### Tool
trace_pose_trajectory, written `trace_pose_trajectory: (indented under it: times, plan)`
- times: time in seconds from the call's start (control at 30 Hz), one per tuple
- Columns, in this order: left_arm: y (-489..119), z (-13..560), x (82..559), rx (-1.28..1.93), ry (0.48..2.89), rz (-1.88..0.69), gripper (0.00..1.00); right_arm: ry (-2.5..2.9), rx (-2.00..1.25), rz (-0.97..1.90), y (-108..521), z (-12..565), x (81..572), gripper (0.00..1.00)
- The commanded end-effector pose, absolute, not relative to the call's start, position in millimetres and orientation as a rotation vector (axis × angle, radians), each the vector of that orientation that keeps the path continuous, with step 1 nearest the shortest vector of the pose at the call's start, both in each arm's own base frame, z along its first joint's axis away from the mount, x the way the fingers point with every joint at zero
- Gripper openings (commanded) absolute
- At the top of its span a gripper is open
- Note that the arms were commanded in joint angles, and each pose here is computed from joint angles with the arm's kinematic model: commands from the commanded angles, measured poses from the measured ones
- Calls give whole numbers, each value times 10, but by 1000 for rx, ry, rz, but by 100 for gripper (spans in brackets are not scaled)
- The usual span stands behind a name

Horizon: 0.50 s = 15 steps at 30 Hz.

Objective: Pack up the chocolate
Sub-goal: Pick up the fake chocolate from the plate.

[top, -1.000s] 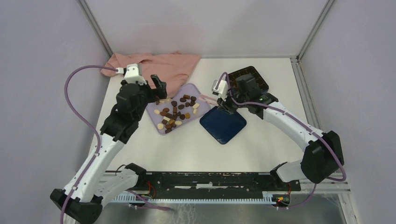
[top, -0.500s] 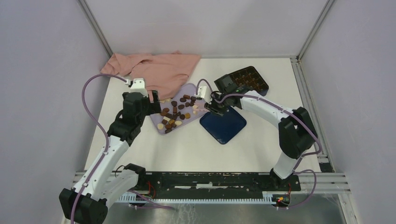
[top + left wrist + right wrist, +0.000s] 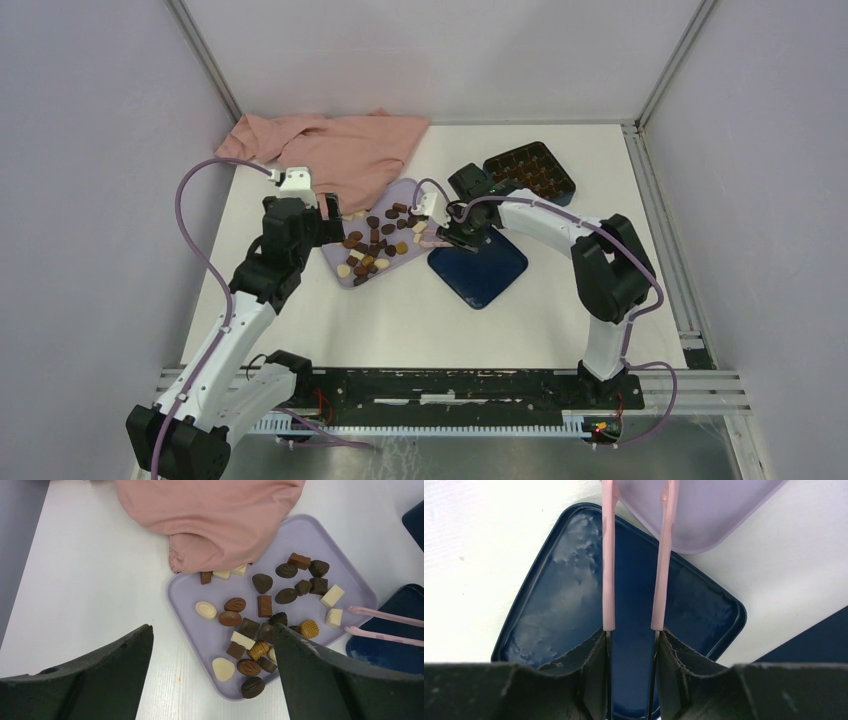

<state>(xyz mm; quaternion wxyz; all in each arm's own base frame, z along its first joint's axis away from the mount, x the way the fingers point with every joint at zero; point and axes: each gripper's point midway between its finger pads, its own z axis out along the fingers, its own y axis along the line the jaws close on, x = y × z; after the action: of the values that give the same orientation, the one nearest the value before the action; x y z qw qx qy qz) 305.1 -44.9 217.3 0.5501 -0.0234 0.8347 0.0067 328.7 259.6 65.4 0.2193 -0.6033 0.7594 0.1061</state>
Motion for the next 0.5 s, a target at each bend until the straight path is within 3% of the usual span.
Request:
trace_pose_trajectory:
  times: [0.0,0.47]
  plan:
    - [-445,2264,3091,-22,1942,25,93,2083,-1656,259,2678,751,3432,40]
    - [-483,2269,3088,-7,1940,3,93,2096,-1689,334,2843,663,3416,42]
